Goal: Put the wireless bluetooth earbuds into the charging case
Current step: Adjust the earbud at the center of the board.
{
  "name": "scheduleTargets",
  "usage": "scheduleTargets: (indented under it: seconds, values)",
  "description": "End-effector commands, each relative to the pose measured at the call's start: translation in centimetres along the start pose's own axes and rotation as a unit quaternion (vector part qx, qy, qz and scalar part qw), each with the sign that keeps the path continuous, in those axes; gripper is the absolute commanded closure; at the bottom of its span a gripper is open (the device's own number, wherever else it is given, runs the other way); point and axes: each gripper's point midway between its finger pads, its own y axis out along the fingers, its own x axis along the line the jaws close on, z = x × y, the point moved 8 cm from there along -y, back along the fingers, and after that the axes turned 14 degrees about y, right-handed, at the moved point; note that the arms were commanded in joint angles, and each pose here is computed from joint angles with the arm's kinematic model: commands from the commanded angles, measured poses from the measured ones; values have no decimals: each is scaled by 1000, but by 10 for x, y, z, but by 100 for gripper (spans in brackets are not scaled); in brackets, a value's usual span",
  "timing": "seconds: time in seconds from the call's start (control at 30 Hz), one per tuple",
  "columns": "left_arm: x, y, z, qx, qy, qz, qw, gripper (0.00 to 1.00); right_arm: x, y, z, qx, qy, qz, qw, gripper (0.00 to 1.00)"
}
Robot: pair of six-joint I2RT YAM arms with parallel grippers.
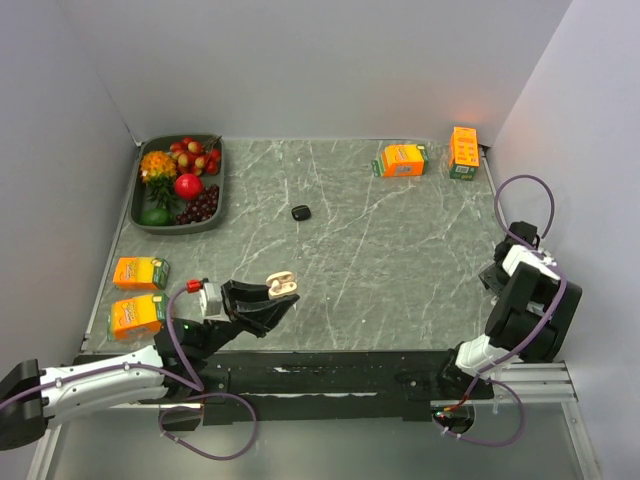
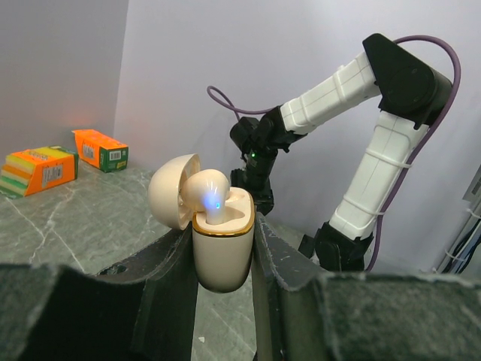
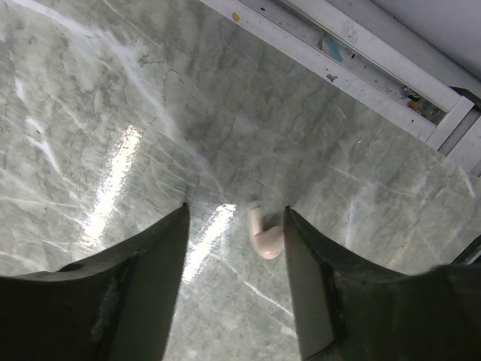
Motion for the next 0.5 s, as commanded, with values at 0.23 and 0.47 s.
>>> scheduleTargets:
  seconds: [0.23,0.47]
  values:
    - [-5,1,-9,-18,-7,11,1000,99,-3,-8,11,7,10,-18,1000,60]
    - [-6,2,-10,-18,-5,13,1000,99,14,-18,21,19,-3,-62,998,86]
